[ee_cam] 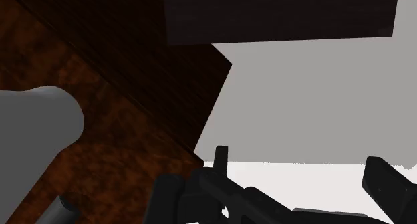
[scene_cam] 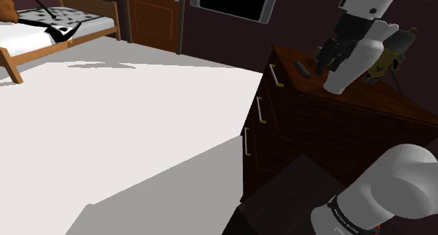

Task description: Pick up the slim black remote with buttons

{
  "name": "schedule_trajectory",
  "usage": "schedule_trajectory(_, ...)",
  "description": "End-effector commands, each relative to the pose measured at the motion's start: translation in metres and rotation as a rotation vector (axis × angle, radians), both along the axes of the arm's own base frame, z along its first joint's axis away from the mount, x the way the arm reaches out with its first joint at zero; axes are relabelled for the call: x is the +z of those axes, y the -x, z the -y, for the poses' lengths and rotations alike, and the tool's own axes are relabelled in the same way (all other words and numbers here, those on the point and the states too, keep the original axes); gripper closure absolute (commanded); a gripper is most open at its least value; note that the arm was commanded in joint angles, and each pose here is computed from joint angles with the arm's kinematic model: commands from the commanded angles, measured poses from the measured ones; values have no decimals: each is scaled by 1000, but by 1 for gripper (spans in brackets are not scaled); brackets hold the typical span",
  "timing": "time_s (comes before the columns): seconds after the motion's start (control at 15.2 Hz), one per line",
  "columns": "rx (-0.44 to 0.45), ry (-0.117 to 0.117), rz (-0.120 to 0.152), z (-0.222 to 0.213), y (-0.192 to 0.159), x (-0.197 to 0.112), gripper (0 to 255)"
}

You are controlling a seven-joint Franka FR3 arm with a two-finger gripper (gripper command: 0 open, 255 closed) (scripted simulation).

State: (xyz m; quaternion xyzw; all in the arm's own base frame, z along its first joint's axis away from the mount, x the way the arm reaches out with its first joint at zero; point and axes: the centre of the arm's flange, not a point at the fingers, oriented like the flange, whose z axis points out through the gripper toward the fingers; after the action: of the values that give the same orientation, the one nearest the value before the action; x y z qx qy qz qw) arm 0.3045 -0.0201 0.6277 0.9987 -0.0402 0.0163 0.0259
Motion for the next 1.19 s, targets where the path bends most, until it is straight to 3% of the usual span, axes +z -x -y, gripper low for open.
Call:
schedule_trajectory(0.0, 0, 0, 0, 0, 0, 0, 0)
schedule_trajectory(1.12, -367, 35, 98, 157, -131, -50, 0)
